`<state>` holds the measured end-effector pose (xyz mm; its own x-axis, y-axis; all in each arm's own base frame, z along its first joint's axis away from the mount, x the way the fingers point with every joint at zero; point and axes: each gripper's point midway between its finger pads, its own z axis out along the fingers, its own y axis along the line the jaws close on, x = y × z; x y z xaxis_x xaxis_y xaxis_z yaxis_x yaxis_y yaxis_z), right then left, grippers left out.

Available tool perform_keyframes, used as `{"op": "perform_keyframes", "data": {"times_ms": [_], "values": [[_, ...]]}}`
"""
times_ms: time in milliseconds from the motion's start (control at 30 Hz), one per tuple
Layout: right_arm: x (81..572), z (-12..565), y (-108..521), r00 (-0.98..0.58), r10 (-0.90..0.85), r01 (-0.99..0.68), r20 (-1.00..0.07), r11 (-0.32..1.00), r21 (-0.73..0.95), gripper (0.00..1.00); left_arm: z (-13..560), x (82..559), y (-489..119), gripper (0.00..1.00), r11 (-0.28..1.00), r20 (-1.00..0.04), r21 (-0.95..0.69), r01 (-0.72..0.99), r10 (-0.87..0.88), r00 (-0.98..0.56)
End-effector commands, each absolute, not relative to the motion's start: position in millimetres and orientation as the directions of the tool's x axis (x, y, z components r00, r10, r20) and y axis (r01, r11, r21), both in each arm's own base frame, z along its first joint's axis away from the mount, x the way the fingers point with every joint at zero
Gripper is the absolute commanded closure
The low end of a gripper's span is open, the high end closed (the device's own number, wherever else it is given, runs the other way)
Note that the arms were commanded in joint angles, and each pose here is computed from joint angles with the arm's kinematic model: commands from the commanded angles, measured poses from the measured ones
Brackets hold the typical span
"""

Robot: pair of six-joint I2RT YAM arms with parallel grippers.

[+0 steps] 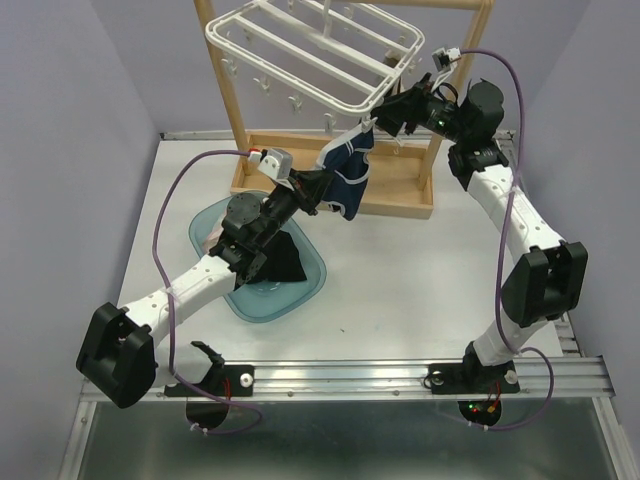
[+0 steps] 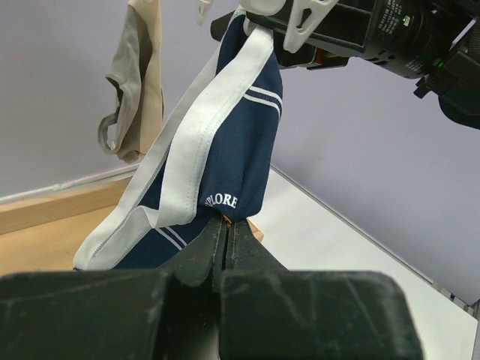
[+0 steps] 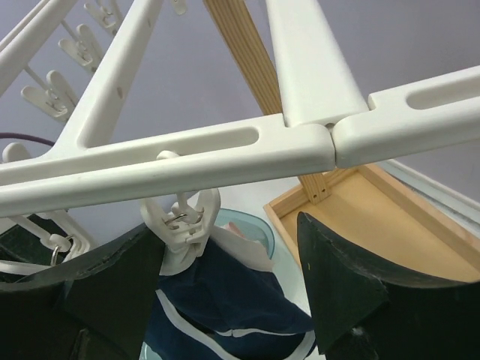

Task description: Remove the underwear clipped to the hanger

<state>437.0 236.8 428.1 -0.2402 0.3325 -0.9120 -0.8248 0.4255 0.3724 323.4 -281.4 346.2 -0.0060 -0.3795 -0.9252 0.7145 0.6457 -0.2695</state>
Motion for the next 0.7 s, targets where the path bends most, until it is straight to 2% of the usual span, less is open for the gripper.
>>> {"op": "perform_keyframes", "data": {"times_ms": [0, 400, 600, 633, 667], "values": [[423, 483, 233, -0.117, 0.402, -0.879, -0.908, 0.384, 0.283, 0.25, 371, 312, -278, 1.0, 0.615, -0.905, -0.256, 0.746, -0.424, 0.04], [427, 495, 227, -0.115, 0.447, -0.868, -0.887, 0.39, 0.309, 0.28, 370, 312, -282, 1.0, 0.601, -0.904, -0.262, 0.755, -0.426, 0.026], [427, 499, 220, -0.107, 0.458, -0.864, -0.882, 0.397, 0.311, 0.62, 369, 311, -281, 1.0, 0.6, -0.904, -0.265, 0.755, -0.427, 0.022], [427, 499, 220, -0.106, 0.459, -0.864, -0.882, 0.397, 0.31, 0.62, 370, 311, -281, 1.0, 0.6, -0.903, -0.265, 0.755, -0.428, 0.023], [426, 499, 220, -0.107, 0.456, -0.866, -0.883, 0.394, 0.309, 0.75, 370, 311, -281, 1.0, 0.6, -0.904, -0.263, 0.755, -0.427, 0.024]]}}
